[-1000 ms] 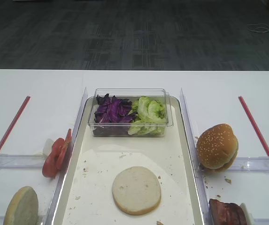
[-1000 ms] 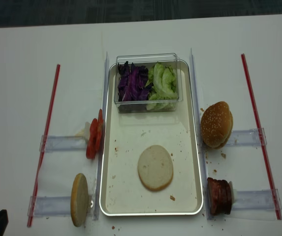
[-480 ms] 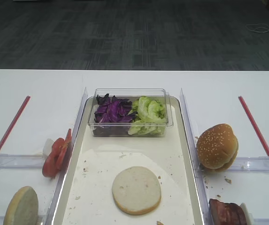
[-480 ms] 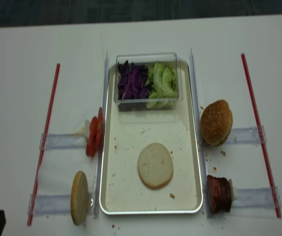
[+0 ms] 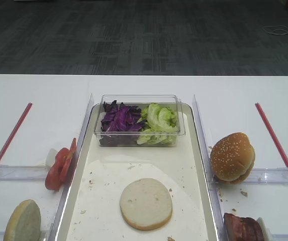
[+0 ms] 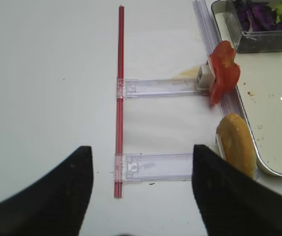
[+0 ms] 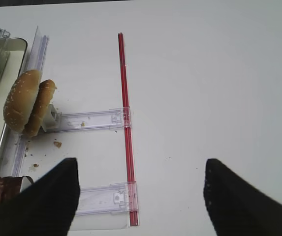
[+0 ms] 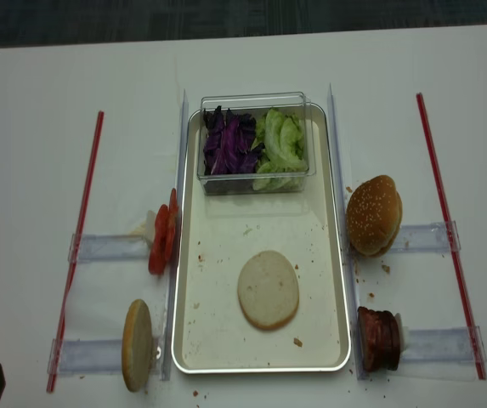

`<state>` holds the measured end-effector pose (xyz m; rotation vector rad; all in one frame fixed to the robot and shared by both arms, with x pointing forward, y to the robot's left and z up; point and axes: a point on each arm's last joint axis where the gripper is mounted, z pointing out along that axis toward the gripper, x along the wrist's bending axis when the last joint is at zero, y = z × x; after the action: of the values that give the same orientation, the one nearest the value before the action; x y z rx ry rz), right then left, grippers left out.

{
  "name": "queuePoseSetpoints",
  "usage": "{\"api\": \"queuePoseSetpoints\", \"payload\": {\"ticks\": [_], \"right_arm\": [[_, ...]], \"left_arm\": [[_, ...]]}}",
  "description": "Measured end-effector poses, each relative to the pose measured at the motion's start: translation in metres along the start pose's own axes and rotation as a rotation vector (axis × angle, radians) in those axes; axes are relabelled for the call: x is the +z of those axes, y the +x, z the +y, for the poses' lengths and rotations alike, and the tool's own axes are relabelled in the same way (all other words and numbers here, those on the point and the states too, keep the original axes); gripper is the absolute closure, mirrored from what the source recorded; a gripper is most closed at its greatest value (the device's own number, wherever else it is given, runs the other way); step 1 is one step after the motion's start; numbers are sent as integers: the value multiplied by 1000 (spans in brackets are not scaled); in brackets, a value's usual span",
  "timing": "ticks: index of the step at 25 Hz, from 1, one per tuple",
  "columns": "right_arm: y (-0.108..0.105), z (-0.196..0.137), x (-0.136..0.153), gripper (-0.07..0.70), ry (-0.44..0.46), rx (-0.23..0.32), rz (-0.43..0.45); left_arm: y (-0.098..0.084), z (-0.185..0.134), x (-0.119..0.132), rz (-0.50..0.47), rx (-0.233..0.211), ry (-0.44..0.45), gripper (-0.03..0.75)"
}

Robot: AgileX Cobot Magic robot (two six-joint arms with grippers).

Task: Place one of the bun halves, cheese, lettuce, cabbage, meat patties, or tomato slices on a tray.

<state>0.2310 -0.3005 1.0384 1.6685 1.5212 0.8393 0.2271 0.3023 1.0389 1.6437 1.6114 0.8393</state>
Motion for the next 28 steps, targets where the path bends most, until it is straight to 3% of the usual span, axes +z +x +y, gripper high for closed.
{"api": "queuePoseSetpoints", "payload": {"ticks": [28], "right_arm": [[0,0,0,101,0,0,0]], "left_arm": [[0,0,0,0,-2,0,300]]}}
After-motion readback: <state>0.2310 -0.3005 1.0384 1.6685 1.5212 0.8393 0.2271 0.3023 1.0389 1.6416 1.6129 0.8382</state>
